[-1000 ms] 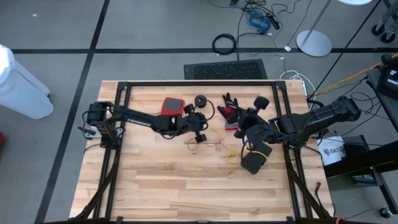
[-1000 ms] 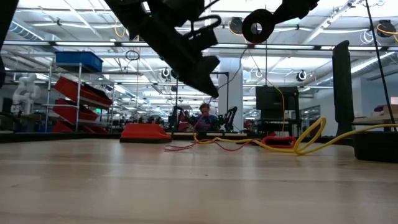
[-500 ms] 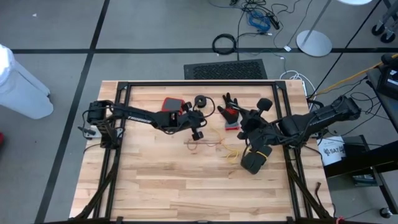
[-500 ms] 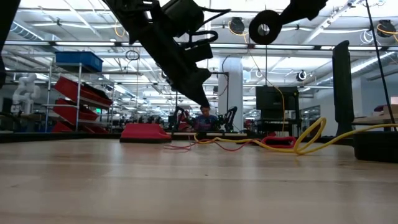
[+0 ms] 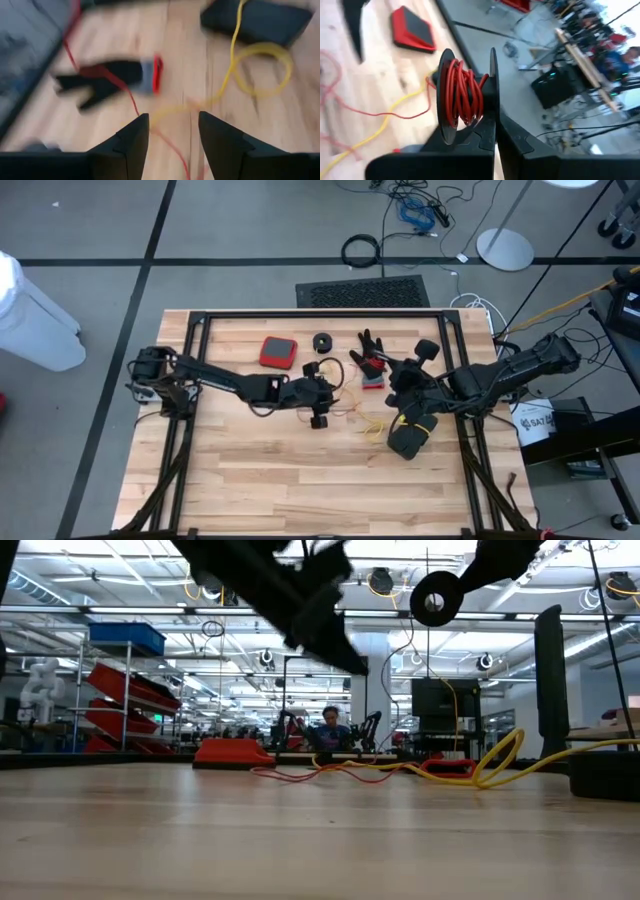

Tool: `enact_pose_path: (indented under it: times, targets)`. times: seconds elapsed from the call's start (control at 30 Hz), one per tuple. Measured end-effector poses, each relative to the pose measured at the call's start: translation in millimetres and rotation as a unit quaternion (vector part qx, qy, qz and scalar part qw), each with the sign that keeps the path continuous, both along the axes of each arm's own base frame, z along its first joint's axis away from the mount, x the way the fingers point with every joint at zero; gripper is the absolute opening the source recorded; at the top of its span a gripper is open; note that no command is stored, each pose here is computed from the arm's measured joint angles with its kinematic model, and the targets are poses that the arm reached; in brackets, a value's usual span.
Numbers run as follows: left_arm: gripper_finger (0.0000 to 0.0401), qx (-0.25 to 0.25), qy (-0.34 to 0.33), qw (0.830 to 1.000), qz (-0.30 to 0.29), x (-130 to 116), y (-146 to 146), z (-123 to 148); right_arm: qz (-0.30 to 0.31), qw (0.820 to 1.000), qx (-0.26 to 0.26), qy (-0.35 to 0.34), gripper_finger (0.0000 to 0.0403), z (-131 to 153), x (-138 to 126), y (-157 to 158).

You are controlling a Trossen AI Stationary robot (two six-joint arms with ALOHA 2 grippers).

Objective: Coil cords
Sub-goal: Uncoil the red wire from the spool

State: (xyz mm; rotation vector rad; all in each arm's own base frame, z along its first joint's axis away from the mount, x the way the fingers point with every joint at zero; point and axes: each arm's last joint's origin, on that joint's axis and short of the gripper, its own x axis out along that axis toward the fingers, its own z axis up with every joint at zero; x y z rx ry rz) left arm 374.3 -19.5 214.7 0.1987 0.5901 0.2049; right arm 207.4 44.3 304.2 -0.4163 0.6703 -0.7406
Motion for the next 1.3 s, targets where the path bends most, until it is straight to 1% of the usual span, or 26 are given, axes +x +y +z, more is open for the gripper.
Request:
enact_pose_path:
  times: [0.13,0.17,0.23,0.4,0.5,0.77,1.03,1.3]
  targets:
    - [0.018,0.082,-0.055,0.995,0.0,1,-14,19,0.009,1.0,0.017,-0.007,0.0,0,0,3]
    - [0.018,0.095,-0.066,0.993,-0.003,1,-17,23,0.011,1.0,0.017,-0.01,0.0,0,0,4]
    - [0.018,0.105,-0.094,0.99,-0.011,3,-20,29,0.012,1.0,0.013,-0.016,0.0,0,1,7]
    - [0.018,0.105,-0.141,0.984,-0.003,5,-21,38,0.011,1.0,-0.01,-0.02,0.0,-3,7,14]
    - [0.018,0.134,-0.15,0.98,0.007,6,-21,41,0.014,1.0,-0.019,-0.008,0.0,-10,12,19]
    - [0.018,0.218,-0.124,0.968,-0.006,4,-30,43,0.026,0.999,-0.028,0.009,0.0,-25,28,31]
    - [0.0175,0.234,-0.11,0.966,-0.022,3,-33,41,0.036,0.998,-0.041,0.01,0.0,-34,43,37]
    - [0.0129,0.237,-0.081,0.968,-0.032,2,-33,35,0.047,0.997,-0.059,0.017,0.0,-38,52,41]
